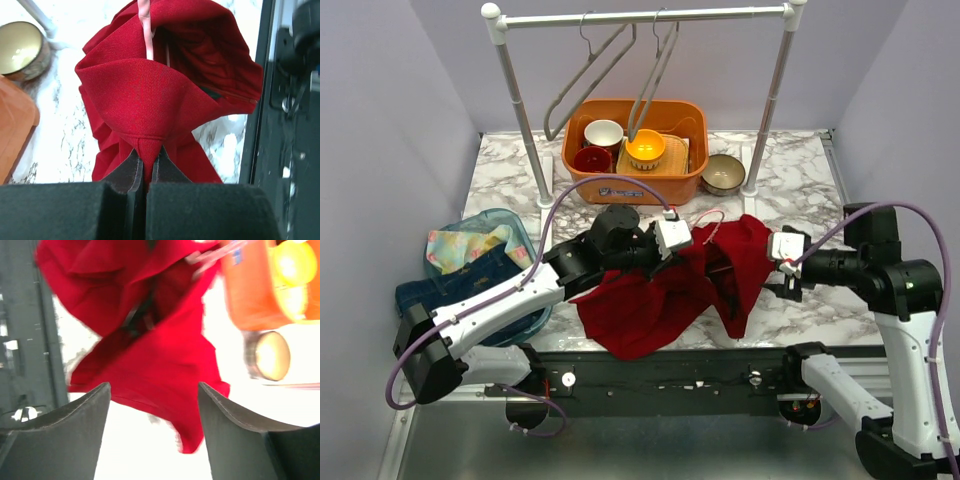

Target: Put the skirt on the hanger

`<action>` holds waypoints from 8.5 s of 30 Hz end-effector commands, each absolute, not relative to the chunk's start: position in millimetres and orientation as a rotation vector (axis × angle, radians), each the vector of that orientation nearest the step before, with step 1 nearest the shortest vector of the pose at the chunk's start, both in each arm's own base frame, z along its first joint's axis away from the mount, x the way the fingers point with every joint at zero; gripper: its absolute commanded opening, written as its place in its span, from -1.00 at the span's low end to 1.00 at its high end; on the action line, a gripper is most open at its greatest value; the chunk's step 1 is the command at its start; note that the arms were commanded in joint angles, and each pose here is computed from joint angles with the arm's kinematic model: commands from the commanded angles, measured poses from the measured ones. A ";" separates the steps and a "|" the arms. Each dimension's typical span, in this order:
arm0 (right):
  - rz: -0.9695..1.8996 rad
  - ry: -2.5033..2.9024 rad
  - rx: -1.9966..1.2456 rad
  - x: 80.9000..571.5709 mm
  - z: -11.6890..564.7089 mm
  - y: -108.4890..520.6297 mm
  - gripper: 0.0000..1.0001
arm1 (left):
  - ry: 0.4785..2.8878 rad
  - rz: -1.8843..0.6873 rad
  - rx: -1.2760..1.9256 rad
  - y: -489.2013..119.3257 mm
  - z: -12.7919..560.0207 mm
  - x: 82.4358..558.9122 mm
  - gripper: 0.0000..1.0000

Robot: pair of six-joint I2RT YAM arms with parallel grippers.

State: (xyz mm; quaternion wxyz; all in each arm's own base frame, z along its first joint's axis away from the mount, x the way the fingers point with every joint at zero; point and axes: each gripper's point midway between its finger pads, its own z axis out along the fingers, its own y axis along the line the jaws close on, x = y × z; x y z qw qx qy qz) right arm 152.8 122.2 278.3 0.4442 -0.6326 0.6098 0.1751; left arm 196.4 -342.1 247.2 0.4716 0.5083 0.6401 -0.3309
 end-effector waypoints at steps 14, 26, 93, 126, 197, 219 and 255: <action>0.910 1.458 -1.772 150.0 211.1 171.2 0.56 | 1.297 -0.988 1.352 -337.7 275.2 146.6 -1.00; 0.942 1.561 -1.674 141.9 202.3 179.5 -0.99 | 1.335 -0.899 1.155 -328.1 286.6 169.5 -0.84; 0.501 1.847 -1.151 164.7 271.3 106.9 -0.99 | 1.984 -0.700 -0.076 -176.4 143.3 346.5 -0.29; 0.279 1.708 -0.461 401.7 485.1 81.4 -0.99 | 1.603 -0.650 0.480 -146.8 265.5 202.3 0.94; 0.768 1.495 -1.052 183.1 257.1 159.3 0.76 | 1.970 0.076 -1.027 28.8 153.4 245.4 0.74; 0.760 1.518 -1.031 186.5 255.1 157.5 0.76 | 2.250 0.342 -1.342 29.2 66.4 177.9 0.15; 0.745 1.546 -1.019 193.4 249.3 155.5 0.76 | 1.840 0.120 -1.226 49.6 233.3 194.8 -1.00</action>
